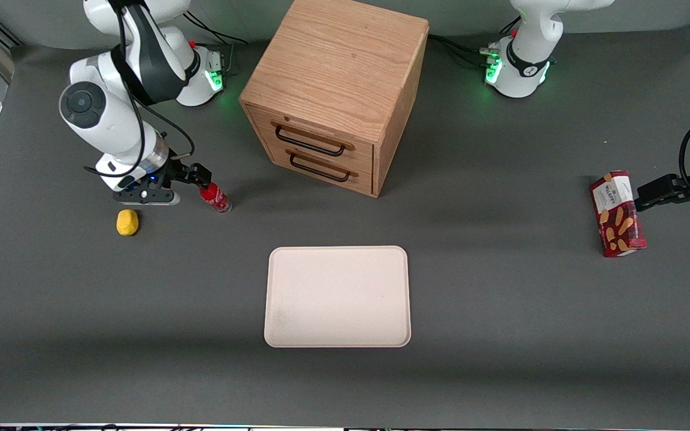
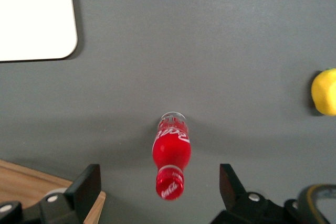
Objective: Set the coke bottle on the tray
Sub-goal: 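Lower the open right gripper around the bottle's body, then close the right gripper on the bottle and lift it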
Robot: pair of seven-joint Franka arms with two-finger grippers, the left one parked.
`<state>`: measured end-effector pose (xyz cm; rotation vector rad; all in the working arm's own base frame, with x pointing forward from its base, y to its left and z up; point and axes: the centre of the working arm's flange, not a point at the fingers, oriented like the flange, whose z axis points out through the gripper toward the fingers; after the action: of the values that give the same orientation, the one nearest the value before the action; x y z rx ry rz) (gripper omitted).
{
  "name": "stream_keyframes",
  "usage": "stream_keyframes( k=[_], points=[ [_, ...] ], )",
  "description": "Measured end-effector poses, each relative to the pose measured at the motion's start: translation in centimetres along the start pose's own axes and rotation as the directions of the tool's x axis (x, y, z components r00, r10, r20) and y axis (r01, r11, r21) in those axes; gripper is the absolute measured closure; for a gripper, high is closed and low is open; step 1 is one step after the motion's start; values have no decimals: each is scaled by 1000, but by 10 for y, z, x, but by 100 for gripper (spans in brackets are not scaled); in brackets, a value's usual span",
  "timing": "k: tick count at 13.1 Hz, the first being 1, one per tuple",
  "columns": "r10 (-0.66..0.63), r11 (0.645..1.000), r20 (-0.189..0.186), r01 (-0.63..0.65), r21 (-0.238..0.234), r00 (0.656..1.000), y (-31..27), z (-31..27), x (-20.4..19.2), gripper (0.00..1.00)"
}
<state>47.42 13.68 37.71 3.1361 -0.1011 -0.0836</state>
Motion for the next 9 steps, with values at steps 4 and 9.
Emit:
stream_keyframes(
  k=[4,9],
  points=[
    [3,1000,12,-3,-6,1000,4,36,-10,0],
    [7,1000,23,-7,-10,1000,6,49,-18,0]
  ],
)
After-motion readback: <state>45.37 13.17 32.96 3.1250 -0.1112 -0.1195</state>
